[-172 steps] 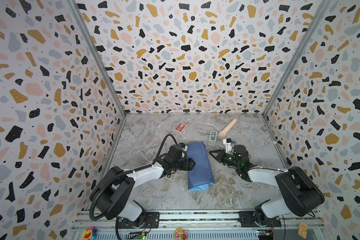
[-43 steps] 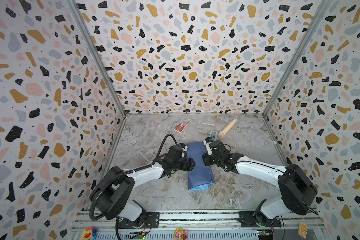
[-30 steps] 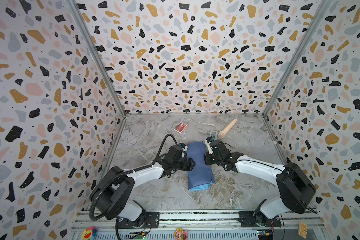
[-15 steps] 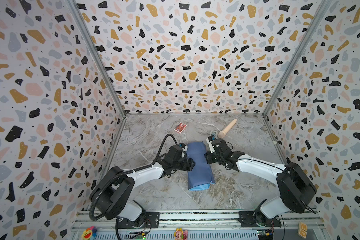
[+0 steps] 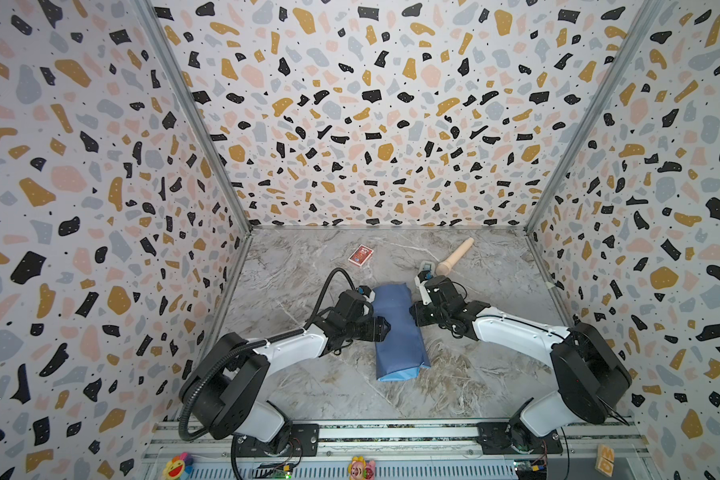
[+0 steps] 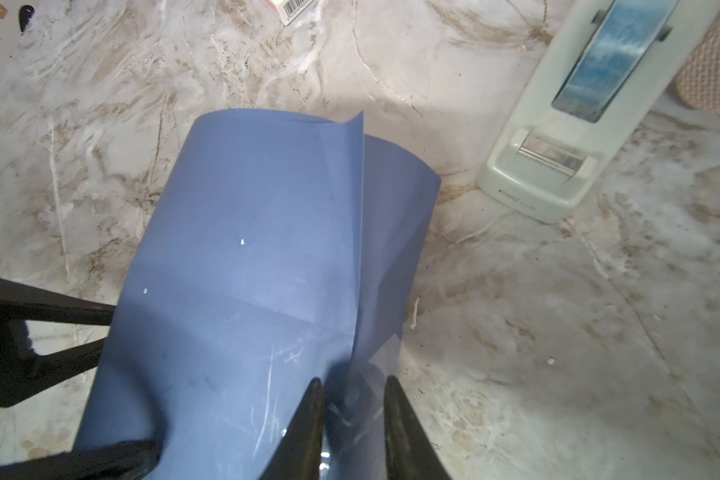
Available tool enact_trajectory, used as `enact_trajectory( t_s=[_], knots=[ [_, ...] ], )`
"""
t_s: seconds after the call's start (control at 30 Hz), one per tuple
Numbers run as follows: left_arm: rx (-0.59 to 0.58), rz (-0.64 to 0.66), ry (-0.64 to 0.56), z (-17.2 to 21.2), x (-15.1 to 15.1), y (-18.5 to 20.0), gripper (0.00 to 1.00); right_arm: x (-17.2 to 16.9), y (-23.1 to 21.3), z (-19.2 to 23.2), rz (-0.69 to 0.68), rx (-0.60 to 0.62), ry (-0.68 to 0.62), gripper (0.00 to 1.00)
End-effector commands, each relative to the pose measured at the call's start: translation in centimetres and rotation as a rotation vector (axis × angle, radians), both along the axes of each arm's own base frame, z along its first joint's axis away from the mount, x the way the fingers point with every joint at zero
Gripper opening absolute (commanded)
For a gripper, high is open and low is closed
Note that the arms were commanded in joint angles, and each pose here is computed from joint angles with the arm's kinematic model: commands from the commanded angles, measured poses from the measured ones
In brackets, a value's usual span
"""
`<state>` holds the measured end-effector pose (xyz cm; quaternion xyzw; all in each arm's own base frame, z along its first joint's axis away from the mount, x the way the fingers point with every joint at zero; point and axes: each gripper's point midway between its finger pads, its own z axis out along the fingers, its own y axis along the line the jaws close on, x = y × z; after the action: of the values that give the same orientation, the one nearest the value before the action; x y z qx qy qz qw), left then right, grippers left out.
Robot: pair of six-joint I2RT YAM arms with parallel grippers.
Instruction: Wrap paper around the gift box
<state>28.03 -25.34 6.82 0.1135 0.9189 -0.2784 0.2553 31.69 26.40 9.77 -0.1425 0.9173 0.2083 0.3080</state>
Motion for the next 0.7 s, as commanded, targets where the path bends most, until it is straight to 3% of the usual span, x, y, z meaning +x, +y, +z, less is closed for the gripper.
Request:
enact_trajectory(
  t_s=[0.0, 0.67],
  knots=[
    [0.292, 0.025, 0.210, -7.3, -4.5, 5.6, 0.79, -0.2, 0.6, -0.2, 0.021, 0.043, 0.036, 0.29],
    [0.292, 0.025, 0.210, -7.3, -4.5, 5.6, 0.80, -1.8, 1.9, -2.6, 0.068, 0.178, 0.172, 0.36]
  ],
)
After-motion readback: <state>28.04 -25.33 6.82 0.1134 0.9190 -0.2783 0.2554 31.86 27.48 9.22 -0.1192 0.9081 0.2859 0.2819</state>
